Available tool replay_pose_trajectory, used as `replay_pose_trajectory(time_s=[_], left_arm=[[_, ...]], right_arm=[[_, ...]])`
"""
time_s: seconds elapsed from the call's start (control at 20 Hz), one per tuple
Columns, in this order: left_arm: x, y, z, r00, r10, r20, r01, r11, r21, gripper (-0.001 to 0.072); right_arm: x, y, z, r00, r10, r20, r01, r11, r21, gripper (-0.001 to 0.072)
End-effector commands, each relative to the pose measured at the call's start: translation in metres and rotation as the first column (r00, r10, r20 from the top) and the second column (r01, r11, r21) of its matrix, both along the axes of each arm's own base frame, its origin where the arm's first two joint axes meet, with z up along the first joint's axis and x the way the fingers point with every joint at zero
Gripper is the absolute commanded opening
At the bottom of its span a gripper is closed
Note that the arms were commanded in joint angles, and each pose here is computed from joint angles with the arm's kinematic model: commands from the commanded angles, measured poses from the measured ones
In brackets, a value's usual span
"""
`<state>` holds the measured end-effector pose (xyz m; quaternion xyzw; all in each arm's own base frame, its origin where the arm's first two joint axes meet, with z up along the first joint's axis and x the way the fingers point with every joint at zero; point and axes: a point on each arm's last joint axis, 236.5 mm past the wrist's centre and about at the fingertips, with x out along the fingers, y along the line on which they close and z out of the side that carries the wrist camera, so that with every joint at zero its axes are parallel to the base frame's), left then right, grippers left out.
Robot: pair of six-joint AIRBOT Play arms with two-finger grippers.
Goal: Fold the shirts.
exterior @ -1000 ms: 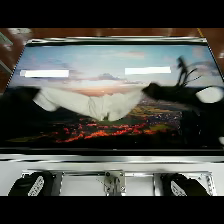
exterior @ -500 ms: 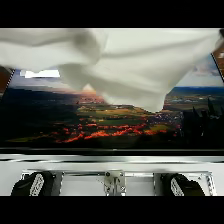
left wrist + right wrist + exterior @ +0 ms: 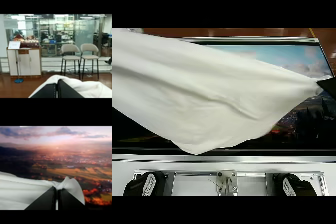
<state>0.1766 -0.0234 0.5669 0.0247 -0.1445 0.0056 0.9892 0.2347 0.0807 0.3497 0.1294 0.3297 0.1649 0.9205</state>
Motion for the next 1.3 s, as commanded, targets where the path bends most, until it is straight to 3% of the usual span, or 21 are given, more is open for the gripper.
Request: replay_pose_trajectory(time_s=[0.0, 0.25, 0.5, 0.6, 0.75, 0.85, 1.0, 1.25], left_arm=[[-0.012, -0.004, -0.012, 0.999, 0.021, -0.045, -0.02, 1.0, 0.017, 0.0036], [0.003, 0.0, -0.098, 0.924, 0.013, -0.382, -0.009, 1.0, 0.012, 0.0036], [0.077, 0.036, -0.195, 0.82, -0.048, -0.571, -0.036, 0.99, -0.135, 0.0036], [0.118, 0.043, -0.242, 0.773, -0.148, -0.616, -0.022, 0.965, -0.26, 0.0036], [0.178, 0.026, -0.311, 0.695, -0.358, -0.623, 0.062, 0.894, -0.444, 0.0037], [0.212, 0.016, -0.35, 0.649, -0.433, -0.626, 0.063, 0.85, -0.523, 0.0036], [0.255, -0.013, -0.415, 0.539, -0.499, -0.679, 0.047, 0.822, -0.568, 0.0037], [0.274, -0.084, -0.539, 0.256, -0.587, -0.768, 0.014, 0.797, -0.604, 0.0037]], right_arm=[[-0.009, 0.009, -0.001, 0.999, 0.037, -0.024, -0.037, 0.999, 0.022, 0.0063], [-0.015, -0.003, -0.037, 0.98, 0.012, -0.199, -0.015, 1.0, -0.012, 0.0062], [0.038, -0.013, -0.122, 0.919, 0.008, -0.395, 0.002, 1.0, 0.025, 0.0062], [0.078, -0.009, -0.161, 0.905, 0.012, -0.425, 0.014, 0.998, 0.056, 0.0063], [0.16, 0.005, -0.206, 0.922, -0.02, -0.386, 0.064, 0.993, 0.102, 0.0063], [0.216, 0.017, -0.231, 0.944, -0.057, -0.325, 0.112, 0.982, 0.154, 0.0063], [0.265, 0.034, -0.284, 0.936, -0.107, -0.337, 0.182, 0.963, 0.2, 0.0064], [0.26, 0.075, -0.377, 0.863, -0.051, -0.502, 0.153, 0.974, 0.166, 0.0064]])
